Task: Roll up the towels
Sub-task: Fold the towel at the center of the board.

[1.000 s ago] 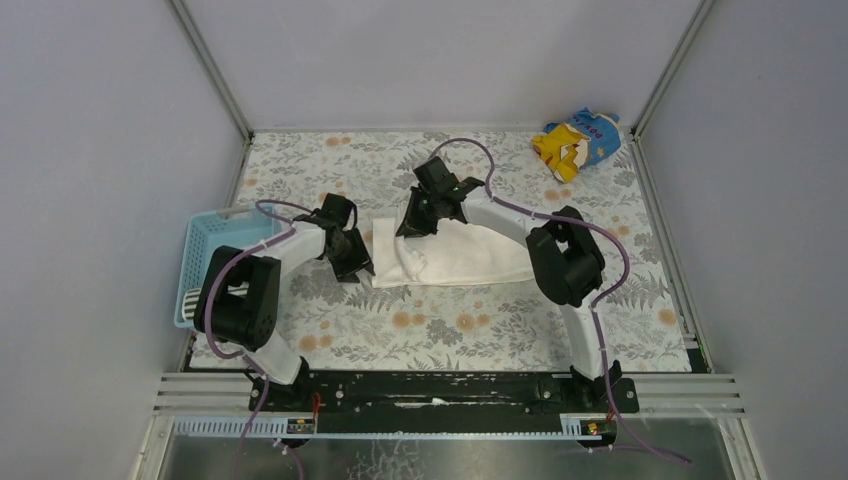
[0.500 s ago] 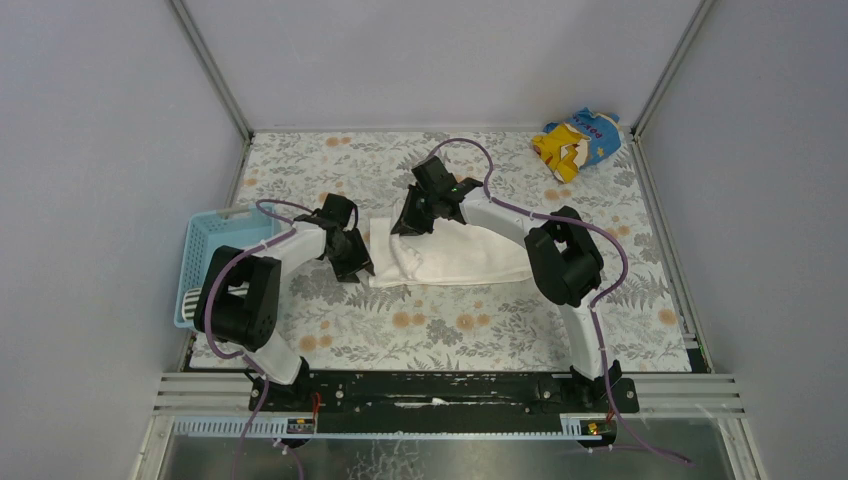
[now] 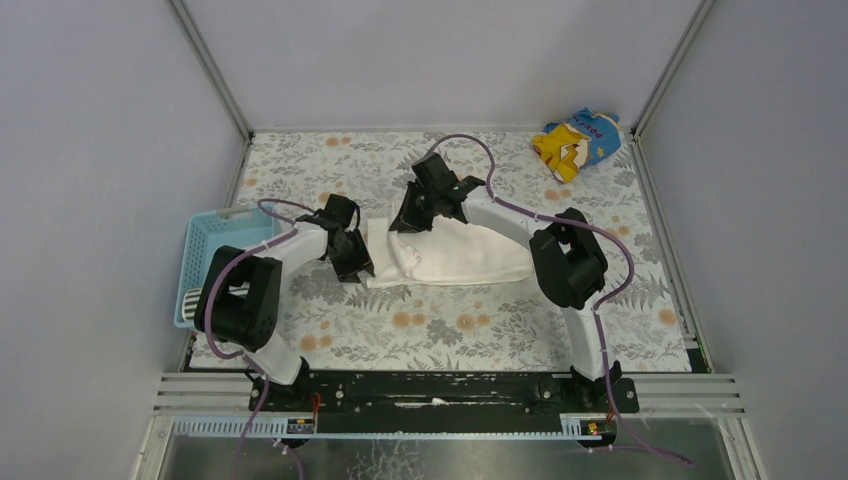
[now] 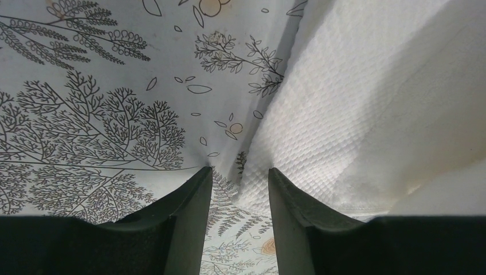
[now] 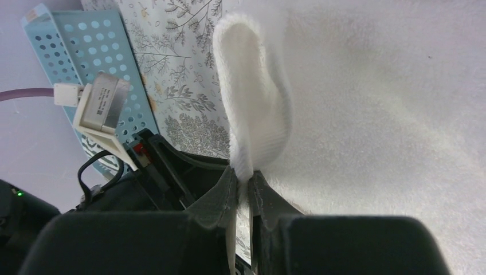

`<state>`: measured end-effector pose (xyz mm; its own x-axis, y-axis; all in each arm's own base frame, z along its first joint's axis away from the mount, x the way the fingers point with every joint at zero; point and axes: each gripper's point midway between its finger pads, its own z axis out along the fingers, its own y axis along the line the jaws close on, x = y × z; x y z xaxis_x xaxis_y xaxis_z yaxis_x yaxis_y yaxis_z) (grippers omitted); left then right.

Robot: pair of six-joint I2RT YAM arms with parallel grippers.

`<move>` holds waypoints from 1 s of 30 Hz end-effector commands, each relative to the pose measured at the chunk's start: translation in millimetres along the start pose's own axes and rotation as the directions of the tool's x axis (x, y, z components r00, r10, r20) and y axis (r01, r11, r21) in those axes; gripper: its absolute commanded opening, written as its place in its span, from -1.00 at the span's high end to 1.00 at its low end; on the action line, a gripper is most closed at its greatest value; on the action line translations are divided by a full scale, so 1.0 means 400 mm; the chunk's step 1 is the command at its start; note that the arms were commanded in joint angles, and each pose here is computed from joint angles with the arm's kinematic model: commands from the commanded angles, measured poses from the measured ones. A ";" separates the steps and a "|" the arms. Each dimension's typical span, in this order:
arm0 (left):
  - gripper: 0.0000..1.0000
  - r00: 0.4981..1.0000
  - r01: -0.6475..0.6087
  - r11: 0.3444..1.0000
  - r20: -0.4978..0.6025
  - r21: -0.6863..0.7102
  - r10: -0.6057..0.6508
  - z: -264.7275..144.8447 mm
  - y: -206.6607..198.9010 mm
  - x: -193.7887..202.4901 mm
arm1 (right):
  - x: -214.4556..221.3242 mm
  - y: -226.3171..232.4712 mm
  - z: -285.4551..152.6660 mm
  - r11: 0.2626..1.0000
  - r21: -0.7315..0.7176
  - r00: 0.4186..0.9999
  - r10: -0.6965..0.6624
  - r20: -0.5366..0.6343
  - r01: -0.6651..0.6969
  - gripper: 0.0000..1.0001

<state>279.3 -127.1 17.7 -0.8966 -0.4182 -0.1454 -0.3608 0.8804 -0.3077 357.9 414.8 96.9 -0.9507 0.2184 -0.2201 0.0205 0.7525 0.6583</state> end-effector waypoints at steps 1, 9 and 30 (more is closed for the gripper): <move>0.21 1.000 -0.011 1.000 0.029 0.003 0.011 0.001 -0.011 -0.014 | -0.031 0.151 -0.087 0.988 -0.149 0.996 -0.037 0.080 0.049 0.99; 0.37 1.000 -0.015 1.000 0.024 -0.006 0.015 0.007 -0.009 -0.010 | -0.020 0.133 -0.046 0.990 -0.134 0.998 -0.026 0.060 0.034 0.99; 0.42 0.999 -0.022 1.000 0.027 -0.016 0.023 0.006 -0.009 -0.004 | 0.026 0.063 0.094 0.995 -0.090 0.999 0.033 0.007 -0.032 0.54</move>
<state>277.7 -129.6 16.1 -0.9021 -0.4024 -0.1561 -0.3471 0.8912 -0.2919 353.5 439.4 58.0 -0.9577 0.2351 -0.1660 0.0677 0.7445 0.6642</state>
